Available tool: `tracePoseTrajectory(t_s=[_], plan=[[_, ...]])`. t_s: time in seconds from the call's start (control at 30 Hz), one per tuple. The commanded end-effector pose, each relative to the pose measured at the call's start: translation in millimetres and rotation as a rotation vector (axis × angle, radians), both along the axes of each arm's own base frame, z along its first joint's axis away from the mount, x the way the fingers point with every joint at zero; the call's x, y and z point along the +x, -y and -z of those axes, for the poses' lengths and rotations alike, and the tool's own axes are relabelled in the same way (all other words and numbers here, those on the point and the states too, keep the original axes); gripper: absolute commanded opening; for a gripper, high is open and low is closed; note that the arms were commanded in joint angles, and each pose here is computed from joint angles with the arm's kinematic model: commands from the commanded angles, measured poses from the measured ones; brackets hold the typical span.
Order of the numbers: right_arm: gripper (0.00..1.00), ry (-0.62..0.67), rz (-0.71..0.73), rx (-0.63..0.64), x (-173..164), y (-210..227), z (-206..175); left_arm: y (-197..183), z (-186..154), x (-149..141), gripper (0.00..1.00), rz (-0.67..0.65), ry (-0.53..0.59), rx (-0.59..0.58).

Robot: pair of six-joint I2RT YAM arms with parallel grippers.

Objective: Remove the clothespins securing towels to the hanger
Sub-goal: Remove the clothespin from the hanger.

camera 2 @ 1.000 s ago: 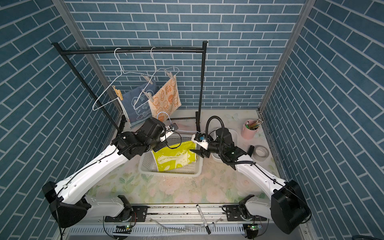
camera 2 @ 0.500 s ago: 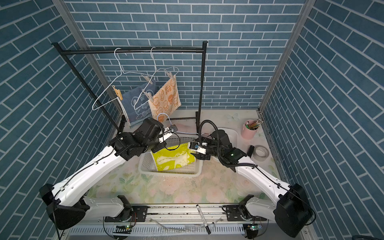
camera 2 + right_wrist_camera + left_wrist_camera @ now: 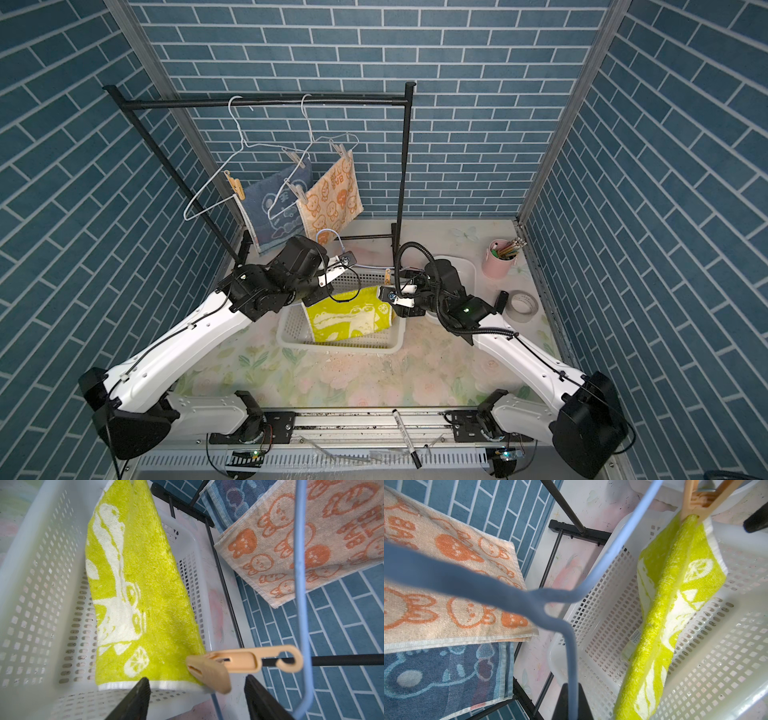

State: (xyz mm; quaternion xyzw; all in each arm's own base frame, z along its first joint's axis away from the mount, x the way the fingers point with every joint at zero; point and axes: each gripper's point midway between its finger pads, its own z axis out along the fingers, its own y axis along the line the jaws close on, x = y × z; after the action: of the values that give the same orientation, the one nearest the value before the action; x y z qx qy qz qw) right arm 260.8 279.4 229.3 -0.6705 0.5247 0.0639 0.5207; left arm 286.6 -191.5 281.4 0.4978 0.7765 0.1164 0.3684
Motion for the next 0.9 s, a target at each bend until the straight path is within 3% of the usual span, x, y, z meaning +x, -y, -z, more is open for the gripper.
tracePoseTrajectory(t_s=[0.0,0.43,0.63,0.87], plan=[[0.74,0.046,-0.021,-0.013,5.3,-5.6,-10.6,-1.7,-4.3,-2.8,0.0,0.009,0.001,-0.012],[0.73,-0.019,-0.107,0.13,-2.4,-29.5,-29.4,0.8,-3.8,-0.9,0.0,0.013,-0.002,-0.019],[0.67,-0.096,-0.122,0.053,-20.7,-16.9,-16.9,-2.1,-3.9,-1.0,0.0,0.007,-0.001,-0.018],[0.61,-0.091,-0.128,0.024,-27.4,-10.7,-21.0,-4.0,-1.7,0.0,0.0,0.006,-0.004,-0.012]])
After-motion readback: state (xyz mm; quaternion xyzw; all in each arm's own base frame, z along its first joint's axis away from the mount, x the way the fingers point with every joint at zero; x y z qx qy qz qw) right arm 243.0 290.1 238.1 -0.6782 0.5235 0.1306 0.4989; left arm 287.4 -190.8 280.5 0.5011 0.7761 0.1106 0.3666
